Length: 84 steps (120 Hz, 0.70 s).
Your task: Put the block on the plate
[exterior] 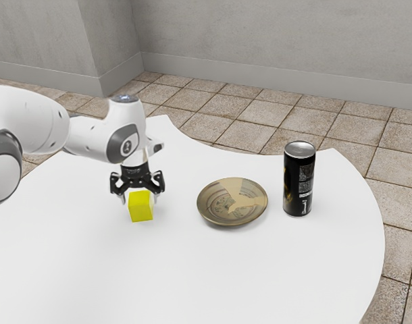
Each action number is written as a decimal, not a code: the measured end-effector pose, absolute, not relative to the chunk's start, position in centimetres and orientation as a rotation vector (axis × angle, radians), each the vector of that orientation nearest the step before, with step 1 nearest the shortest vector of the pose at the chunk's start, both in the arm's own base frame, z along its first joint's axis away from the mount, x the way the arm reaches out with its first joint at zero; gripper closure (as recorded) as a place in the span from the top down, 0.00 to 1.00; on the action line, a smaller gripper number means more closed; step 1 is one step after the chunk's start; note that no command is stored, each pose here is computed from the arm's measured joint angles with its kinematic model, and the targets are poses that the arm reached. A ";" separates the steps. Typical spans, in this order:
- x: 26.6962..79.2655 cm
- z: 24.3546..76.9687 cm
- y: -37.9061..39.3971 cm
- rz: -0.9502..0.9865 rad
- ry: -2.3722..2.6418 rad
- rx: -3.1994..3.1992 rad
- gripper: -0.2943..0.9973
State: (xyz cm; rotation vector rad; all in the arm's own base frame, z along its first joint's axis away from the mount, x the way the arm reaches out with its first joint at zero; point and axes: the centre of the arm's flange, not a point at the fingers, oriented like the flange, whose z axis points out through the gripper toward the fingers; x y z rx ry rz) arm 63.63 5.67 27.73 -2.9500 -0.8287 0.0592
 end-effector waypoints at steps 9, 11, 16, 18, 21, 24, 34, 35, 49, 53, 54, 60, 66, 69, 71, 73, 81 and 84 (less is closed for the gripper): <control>63.7 27.5 5.6 0.063 -0.829 -2.957 0.77; 63.8 27.4 5.6 0.063 -0.831 -2.959 0.77; 63.8 27.3 5.6 0.066 -0.835 -2.964 0.77; 63.8 27.2 5.6 0.069 -0.836 -2.965 0.77; 63.7 27.1 5.6 0.072 -0.836 -2.966 0.77; 63.7 27.0 5.6 0.075 -0.836 -2.968 0.77; 63.7 26.5 5.7 0.086 -0.834 -2.970 0.77; 63.7 26.5 5.7 0.086 -0.834 -2.970 0.77; 63.7 26.2 5.7 0.091 -0.828 -2.973 0.77; 63.7 26.2 5.7 0.092 -0.826 -2.974 0.77; 63.7 26.2 5.7 0.092 -0.826 -2.974 0.77; 63.7 26.2 5.7 0.091 -0.823 -2.975 0.77; 63.7 26.3 5.7 0.090 -0.820 -2.977 0.74; 63.7 26.3 5.7 0.089 -0.819 -2.978 0.72; 63.7 26.4 5.7 0.088 -0.818 -2.978 0.71; 63.7 26.4 5.7 0.088 -0.818 -2.978 0.69; 63.7 26.5 5.8 0.086 -0.815 -2.979 0.65; 63.7 26.5 5.7 0.085 -0.813 -2.980 0.63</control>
